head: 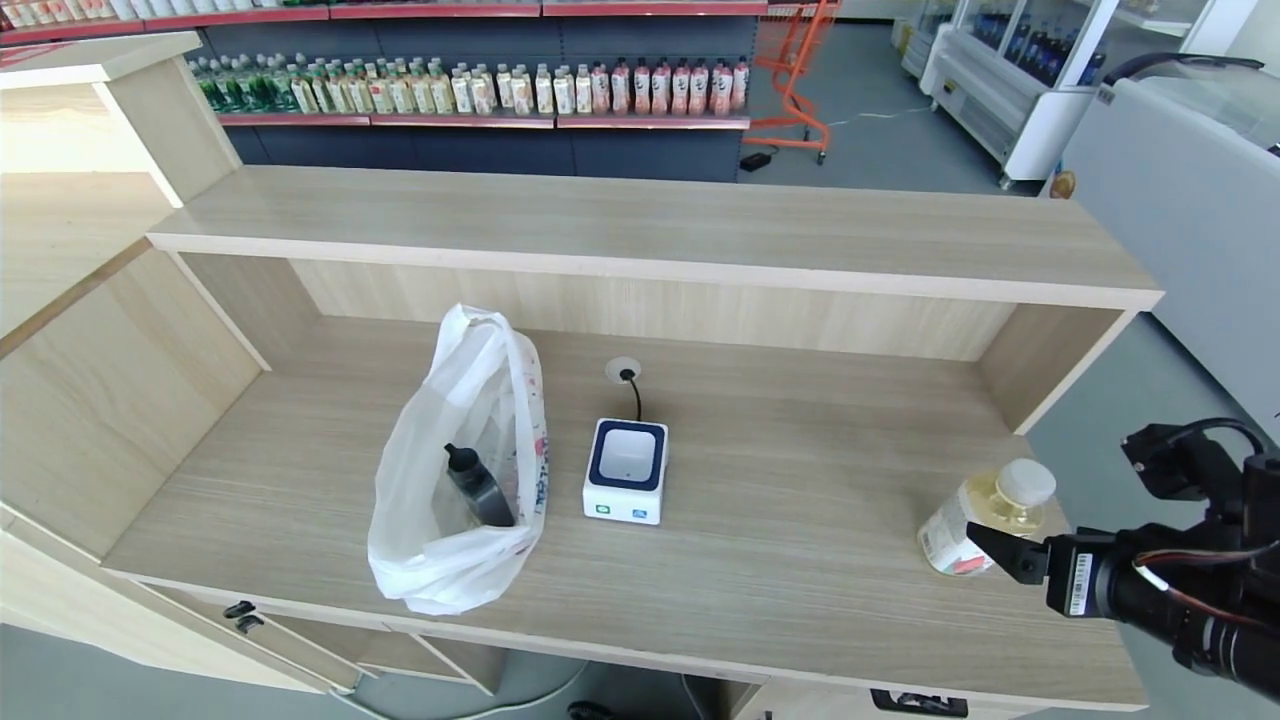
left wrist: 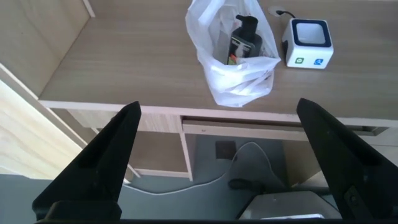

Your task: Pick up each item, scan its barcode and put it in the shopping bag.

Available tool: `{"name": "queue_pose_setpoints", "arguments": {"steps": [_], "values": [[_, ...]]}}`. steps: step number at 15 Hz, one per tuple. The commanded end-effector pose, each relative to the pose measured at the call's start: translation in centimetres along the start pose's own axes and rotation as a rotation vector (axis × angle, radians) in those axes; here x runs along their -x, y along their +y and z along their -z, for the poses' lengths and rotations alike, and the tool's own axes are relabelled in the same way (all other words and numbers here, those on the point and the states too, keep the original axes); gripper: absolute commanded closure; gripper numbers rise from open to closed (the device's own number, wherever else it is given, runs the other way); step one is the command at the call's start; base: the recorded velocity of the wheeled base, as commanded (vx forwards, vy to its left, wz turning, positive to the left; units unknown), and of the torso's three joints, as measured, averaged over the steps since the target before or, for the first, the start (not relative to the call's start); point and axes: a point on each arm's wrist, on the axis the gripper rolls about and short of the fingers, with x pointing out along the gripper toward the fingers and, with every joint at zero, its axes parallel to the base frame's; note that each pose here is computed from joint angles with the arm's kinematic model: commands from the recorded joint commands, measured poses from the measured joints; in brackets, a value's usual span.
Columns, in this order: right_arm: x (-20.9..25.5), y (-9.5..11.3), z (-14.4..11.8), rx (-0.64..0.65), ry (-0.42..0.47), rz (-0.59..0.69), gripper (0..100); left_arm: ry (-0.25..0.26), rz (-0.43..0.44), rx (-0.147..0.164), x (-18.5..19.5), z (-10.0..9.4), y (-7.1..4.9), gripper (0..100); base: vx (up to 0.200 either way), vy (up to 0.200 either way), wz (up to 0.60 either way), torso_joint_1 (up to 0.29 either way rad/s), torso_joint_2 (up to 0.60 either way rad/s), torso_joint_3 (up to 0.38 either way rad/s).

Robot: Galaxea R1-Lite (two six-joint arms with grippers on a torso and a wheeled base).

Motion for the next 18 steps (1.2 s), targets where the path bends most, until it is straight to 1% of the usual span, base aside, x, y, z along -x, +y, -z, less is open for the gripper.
{"name": "queue_pose_setpoints", "arguments": {"steps": [1,2,4,7,9,11,12,13,16,18], "values": [[0.1,-0.1,0.3,0.002,0.008,0.006,0,0.0,0.0,0.001,0.0,0.0,0.0,0,0.0,0.0,0.0,0.0,0.0,0.0],[0.1,-0.1,0.5,0.022,0.014,0.031,0,0.0,0.0,0.002,0.0,0.0,0.0,0,0.0,0.0,0.0,0.0,0.0,0.0],[0.0,-0.8,1.3,0.076,0.045,0.132,0,0.0,0.0,0.002,0.0,0.0,0.0,0,0.0,0.0,0.0,0.0,0.0,0.0],[-1.4,-1.4,2.4,0.094,0.12,0.265,0,0.001,0.0,0.002,0.0,0.0,0.0,0,0.0,0.0,0.0,0.0,0.0,0.0],[-2.1,-1.1,2.8,0.066,0.145,0.258,0,0.0,0.0,0.002,0.0,0.0,0.0,0,0.0,0.0,0.0,0.0,0.0,0.0],[-2.8,0.1,3.1,-0.017,0.151,0.19,0,0.0,0.0,0.002,0.0,0.0,0.0,0,0.0,0.0,0.0,0.0,0.0,0.0],[-3.0,0.2,3.2,-0.026,0.153,0.183,0,0.0,0.0,0.002,0.0,0.0,0.0,0,0.0,0.0,0.0,0.0,0.0,0.0],[-4.2,0.5,3.0,-0.036,0.129,0.178,0,0.001,0.0,0.002,0.0,0.0,0.0,0,0.0,0.0,0.0,0.0,0.0,0.0],[-5.5,0.6,3.3,-0.033,0.115,0.181,0,0.001,0.0,0.002,0.0,0.0,0.0,0,0.0,0.0,0.0,0.0,0.0,0.0],[-7.5,0.8,3.7,-0.032,0.097,0.218,0,0.001,0.0,0.002,0.0,0.0,0.0,0,0.0,0.0,0.0,0.0,0.0,0.0]]}}
